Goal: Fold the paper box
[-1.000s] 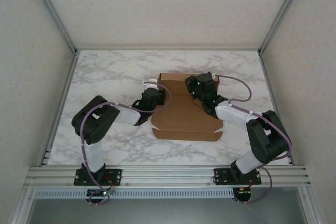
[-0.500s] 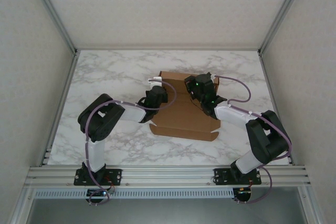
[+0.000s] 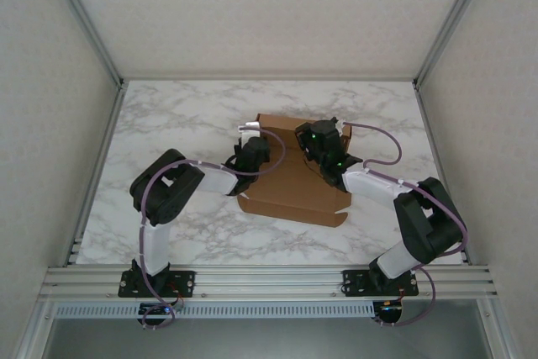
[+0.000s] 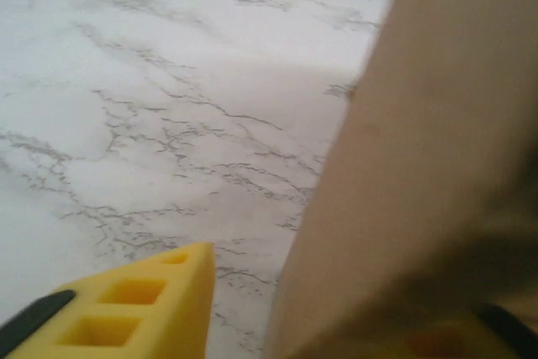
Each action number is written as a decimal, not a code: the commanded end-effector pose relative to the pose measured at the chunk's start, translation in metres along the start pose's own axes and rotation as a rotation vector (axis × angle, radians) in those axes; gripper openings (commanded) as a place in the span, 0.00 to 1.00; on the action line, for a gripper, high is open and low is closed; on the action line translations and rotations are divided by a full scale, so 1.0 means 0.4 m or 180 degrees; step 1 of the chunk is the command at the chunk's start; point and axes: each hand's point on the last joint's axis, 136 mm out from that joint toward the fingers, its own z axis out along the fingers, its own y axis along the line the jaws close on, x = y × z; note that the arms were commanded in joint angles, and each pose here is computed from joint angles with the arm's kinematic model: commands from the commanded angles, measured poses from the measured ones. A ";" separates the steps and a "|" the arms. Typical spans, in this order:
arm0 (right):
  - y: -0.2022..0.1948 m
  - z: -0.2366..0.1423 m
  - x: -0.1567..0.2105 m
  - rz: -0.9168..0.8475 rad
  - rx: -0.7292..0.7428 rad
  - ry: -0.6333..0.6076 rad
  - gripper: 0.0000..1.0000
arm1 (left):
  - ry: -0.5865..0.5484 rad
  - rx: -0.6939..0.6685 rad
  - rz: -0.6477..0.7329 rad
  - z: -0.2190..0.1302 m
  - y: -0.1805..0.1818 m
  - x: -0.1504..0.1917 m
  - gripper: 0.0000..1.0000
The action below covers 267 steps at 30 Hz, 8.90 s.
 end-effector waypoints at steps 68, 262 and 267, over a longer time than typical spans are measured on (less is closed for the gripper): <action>0.106 -0.035 -0.027 -0.7223 0.1056 0.0917 0.83 | -0.0609 0.0974 -0.0758 -0.472 0.132 -0.456 0.65; -0.326 0.203 -0.309 -0.3265 0.2475 0.1528 0.24 | -0.0953 0.0395 -0.1003 -0.477 0.259 -0.486 0.69; -0.340 0.202 -0.318 -0.3619 0.2817 0.1421 0.10 | -0.0944 0.0409 -0.1014 -0.478 0.259 -0.482 0.69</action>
